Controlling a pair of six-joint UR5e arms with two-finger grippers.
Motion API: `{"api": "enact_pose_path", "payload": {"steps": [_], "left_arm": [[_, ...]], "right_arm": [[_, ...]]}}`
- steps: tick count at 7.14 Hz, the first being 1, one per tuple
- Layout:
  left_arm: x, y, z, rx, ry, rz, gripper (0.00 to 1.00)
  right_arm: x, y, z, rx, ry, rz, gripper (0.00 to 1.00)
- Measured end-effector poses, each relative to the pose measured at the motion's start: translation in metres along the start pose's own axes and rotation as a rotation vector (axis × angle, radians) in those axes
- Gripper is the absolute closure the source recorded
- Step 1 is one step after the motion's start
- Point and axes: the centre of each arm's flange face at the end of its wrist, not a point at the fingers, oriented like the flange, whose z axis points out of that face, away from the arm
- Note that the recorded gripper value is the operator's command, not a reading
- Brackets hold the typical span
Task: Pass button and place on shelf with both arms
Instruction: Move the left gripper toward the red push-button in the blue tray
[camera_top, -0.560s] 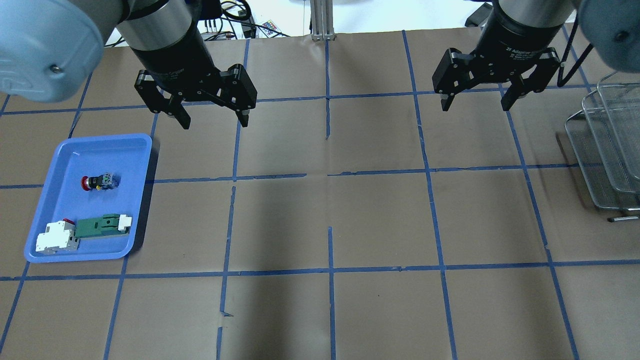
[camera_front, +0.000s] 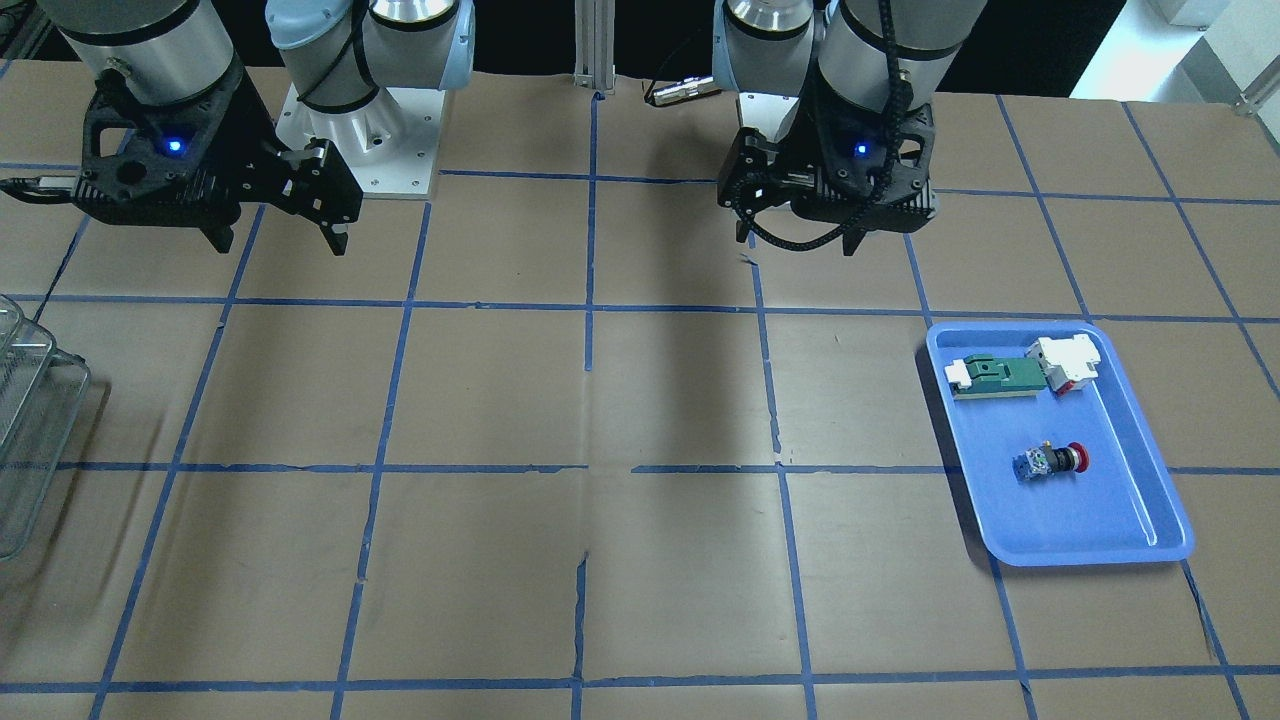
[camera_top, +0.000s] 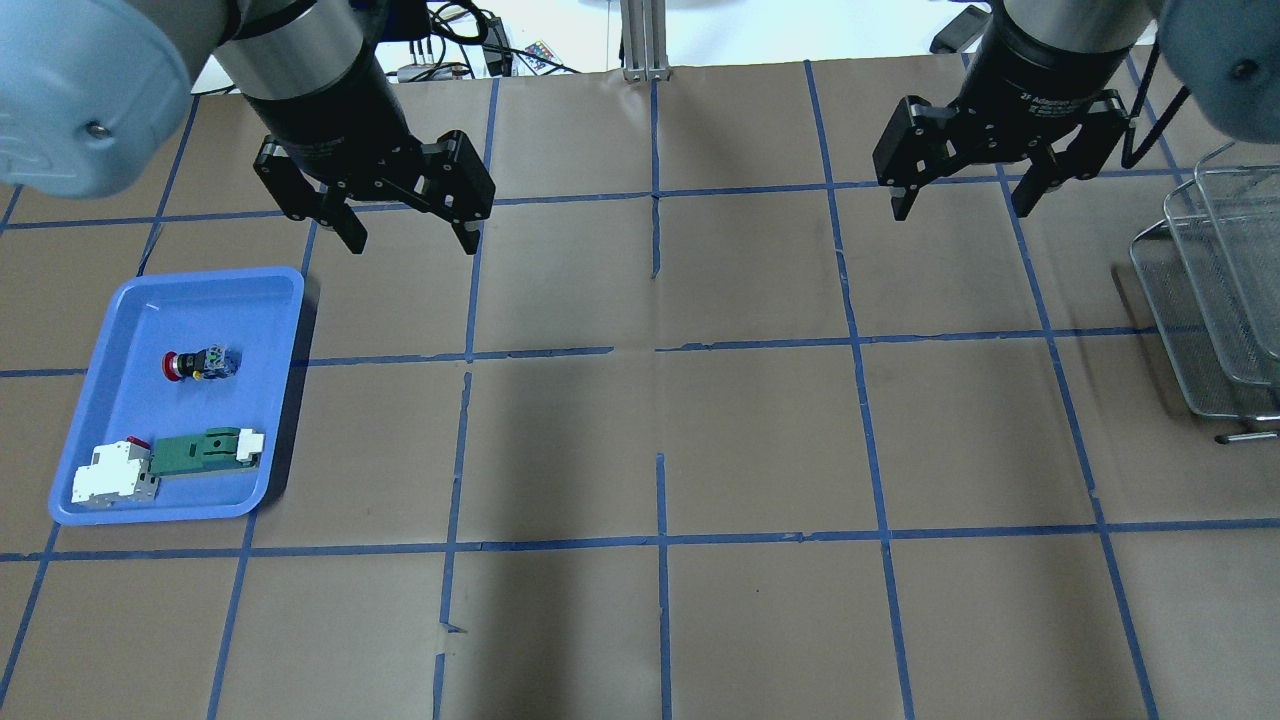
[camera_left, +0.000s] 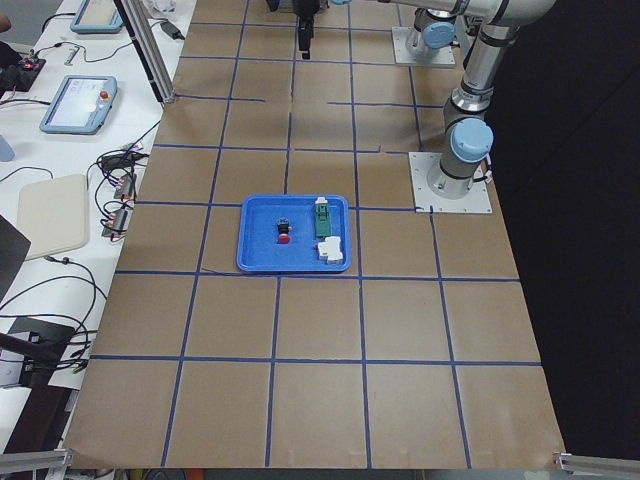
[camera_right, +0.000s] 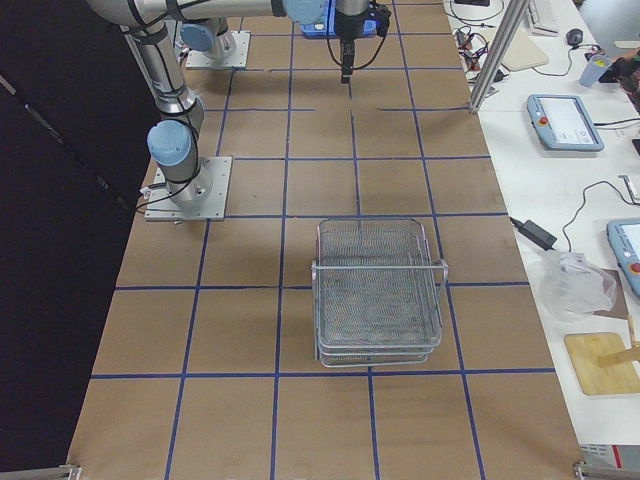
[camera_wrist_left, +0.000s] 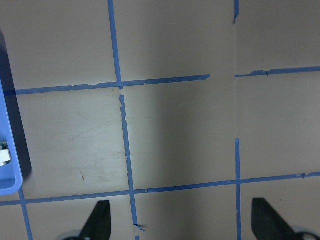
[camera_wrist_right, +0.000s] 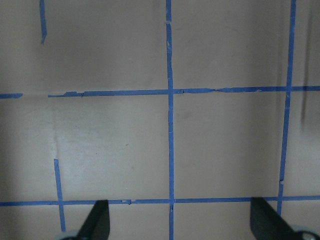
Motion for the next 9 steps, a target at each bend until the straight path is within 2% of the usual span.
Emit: {"api": "enact_pose_path", "payload": {"steps": [3,4,7,9], "left_arm": [[-0.128,-0.010,0.020,-0.031,0.030,0.149,0.00],[-0.168,-0.010,0.034,-0.027,0.038,0.235,0.00],[-0.268,-0.023,0.089,0.020,0.007,0.688,0.00],[-0.324,-0.038,0.132,0.050,-0.050,1.014,0.00]], "right_arm": [[0.000,0.001,0.000,-0.003,0.003,-0.004,0.00],[0.000,0.001,0.000,-0.003,0.004,-0.004,0.00],[0.001,0.001,0.001,-0.006,0.004,-0.004,0.00],[0.001,0.001,0.002,-0.011,0.004,-0.005,0.00]]}}
